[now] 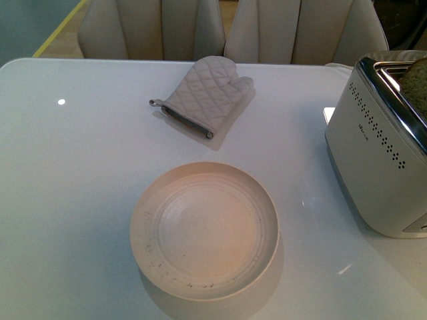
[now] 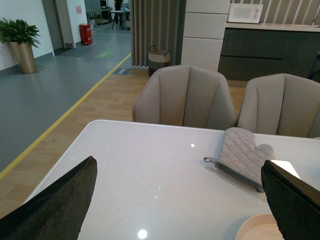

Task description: Put bread into toaster

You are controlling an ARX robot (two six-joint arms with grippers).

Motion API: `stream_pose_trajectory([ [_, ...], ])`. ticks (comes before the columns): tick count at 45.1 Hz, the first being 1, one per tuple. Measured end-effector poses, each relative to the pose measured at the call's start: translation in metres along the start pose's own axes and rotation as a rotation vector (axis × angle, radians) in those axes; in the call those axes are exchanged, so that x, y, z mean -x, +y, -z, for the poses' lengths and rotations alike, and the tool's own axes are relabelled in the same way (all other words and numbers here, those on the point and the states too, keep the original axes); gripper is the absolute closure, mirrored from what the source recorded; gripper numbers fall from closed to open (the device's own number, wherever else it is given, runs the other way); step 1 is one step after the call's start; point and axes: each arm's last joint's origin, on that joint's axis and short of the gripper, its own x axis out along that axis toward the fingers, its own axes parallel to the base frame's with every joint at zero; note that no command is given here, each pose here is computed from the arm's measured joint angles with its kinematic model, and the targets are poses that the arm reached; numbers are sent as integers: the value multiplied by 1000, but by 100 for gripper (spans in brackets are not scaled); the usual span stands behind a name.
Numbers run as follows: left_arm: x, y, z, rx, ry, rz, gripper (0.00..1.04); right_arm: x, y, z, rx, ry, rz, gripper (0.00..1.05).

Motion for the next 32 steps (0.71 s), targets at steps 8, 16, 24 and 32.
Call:
stream_pose_trajectory([
  [8, 0, 0, 0, 0, 0, 0, 7, 12, 0, 3, 0, 12, 0, 103],
  [16, 0, 0, 0, 0, 0, 0, 7, 12, 0, 3, 0, 5, 0, 103],
  [24, 0, 0, 0, 0, 0, 0, 7, 13, 0, 3, 0, 4, 0, 90],
  [32, 0, 0, 0, 0, 0, 0, 7, 13, 0, 3, 0, 5, 0, 64],
])
